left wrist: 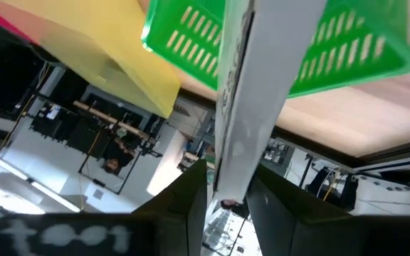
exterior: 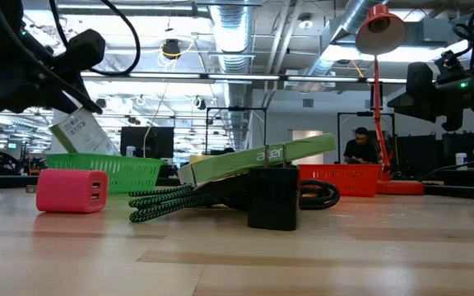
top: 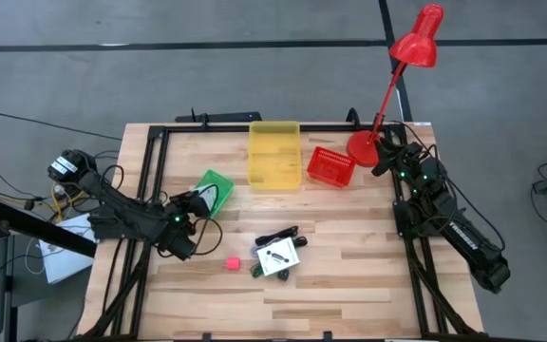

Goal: Pick and place items into bin
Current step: Put the left white box into the green basket, then put the white box into the green basket

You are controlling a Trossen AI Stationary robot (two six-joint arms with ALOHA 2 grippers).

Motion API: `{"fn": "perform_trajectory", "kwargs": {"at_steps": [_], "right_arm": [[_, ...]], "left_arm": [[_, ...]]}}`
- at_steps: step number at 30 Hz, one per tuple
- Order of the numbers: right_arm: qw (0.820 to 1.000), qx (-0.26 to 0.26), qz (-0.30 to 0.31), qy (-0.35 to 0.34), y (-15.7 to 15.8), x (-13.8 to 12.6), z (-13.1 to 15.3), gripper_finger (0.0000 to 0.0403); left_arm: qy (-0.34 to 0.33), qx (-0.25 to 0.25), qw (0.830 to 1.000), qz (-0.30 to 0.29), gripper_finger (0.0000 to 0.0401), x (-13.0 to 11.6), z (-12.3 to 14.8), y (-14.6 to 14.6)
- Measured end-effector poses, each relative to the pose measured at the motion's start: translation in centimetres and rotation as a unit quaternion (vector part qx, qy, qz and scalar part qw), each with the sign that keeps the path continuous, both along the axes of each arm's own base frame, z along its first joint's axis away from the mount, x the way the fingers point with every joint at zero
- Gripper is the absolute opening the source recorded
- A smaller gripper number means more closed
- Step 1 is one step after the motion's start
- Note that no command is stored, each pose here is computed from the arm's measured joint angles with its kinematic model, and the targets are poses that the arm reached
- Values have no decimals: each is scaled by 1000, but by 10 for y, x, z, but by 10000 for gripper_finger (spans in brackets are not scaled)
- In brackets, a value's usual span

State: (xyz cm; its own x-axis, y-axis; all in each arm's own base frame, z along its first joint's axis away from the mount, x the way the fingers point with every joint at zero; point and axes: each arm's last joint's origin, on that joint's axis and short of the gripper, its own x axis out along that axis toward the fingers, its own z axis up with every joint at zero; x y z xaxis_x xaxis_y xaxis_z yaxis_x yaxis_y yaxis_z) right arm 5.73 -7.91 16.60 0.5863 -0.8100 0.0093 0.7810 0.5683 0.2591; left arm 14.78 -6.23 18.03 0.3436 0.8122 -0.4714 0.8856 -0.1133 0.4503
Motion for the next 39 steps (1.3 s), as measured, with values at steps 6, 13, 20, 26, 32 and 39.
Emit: {"fn": "perform_trajectory", "kwargs": {"at_steps": [6,13,20,26,32,39], "right_arm": [[1000,0,0,0,0,0,0,121],[1000,0,0,0,0,0,0,121],[1000,0,0,0,0,0,0,121],[1000,0,0,0,0,0,0,121],[1000,0,0,0,0,0,0,121],[1000,0,0,0,0,0,0,121]], "left_arm": [[-20,19,1000,-4,103,1,1,0],[-34,30,999,-1,128,0,3,1],[-49,74,996,-2,145,-5,7,6],[-81,98,992,6,146,-11,12,10],[-119,89,989,19,146,-11,13,10],[-202,42,977,56,147,-7,19,8]]}}
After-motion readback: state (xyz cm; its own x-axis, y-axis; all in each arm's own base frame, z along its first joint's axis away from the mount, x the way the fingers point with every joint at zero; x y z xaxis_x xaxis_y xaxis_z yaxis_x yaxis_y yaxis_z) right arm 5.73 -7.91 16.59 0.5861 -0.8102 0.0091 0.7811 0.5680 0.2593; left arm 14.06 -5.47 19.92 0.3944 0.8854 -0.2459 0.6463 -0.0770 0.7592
